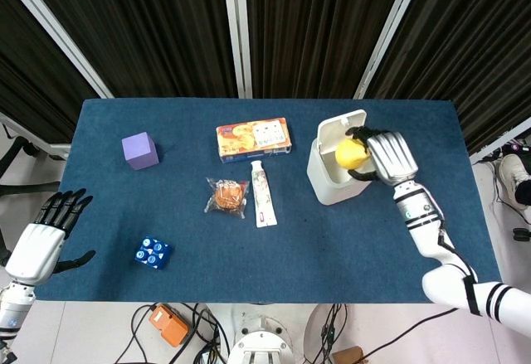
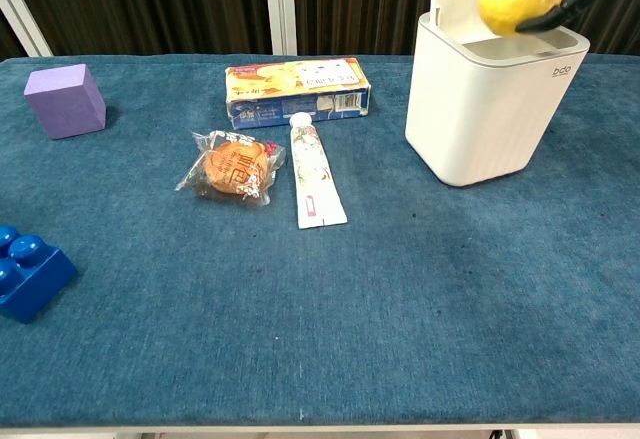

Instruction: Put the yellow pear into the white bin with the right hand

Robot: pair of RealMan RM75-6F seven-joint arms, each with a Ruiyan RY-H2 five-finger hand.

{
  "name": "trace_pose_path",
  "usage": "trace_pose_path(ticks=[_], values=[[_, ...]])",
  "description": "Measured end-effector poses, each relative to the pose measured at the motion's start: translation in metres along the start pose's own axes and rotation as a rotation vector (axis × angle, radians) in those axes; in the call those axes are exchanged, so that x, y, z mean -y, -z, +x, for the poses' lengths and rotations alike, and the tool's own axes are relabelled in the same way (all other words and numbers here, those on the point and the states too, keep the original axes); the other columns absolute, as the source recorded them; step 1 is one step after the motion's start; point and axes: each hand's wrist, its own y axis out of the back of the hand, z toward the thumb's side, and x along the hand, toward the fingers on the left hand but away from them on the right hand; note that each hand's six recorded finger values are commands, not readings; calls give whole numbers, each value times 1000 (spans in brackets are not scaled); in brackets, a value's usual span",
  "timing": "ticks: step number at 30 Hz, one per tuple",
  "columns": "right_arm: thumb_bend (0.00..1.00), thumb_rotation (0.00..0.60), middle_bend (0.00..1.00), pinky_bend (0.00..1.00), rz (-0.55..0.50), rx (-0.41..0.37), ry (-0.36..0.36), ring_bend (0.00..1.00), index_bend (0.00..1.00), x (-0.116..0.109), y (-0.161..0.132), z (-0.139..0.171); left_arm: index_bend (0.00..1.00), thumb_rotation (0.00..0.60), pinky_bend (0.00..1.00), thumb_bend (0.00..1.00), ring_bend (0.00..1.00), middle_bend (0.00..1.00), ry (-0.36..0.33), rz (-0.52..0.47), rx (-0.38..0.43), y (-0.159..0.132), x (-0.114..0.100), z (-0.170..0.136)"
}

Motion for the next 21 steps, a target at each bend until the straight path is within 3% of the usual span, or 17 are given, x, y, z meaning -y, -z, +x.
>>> trace_pose_path(ticks=[3,5,9,14,18,21], values=[[329,600,46,357,7,1,-65,72,0,7,4,6,0,600,1,103,0,0,2,0,0,0,0,0],[300,600,2,325,25,2,-97,9,0,9,7,11,0,600,1,103,0,0,6,0,0,1,1,1],[271,600,0,307,26,4,-99,0,0,4,9,28,0,600,1,103,0,0,9,3,0,0,1,0],[270,600,0,211,40,14,-39,0,0,-8,19,59,0,600,1,103,0,0,3,6,-1,-1,1,-1],[269,600,0,47,116,68,27,0,0,-10,38,118,0,600,1,103,0,0,-5,11,3,-3,0,-2],[269,600,0,11,173,136,40,0,0,-2,50,168,0,600,1,103,0,0,-4,14,4,-3,1,-3]])
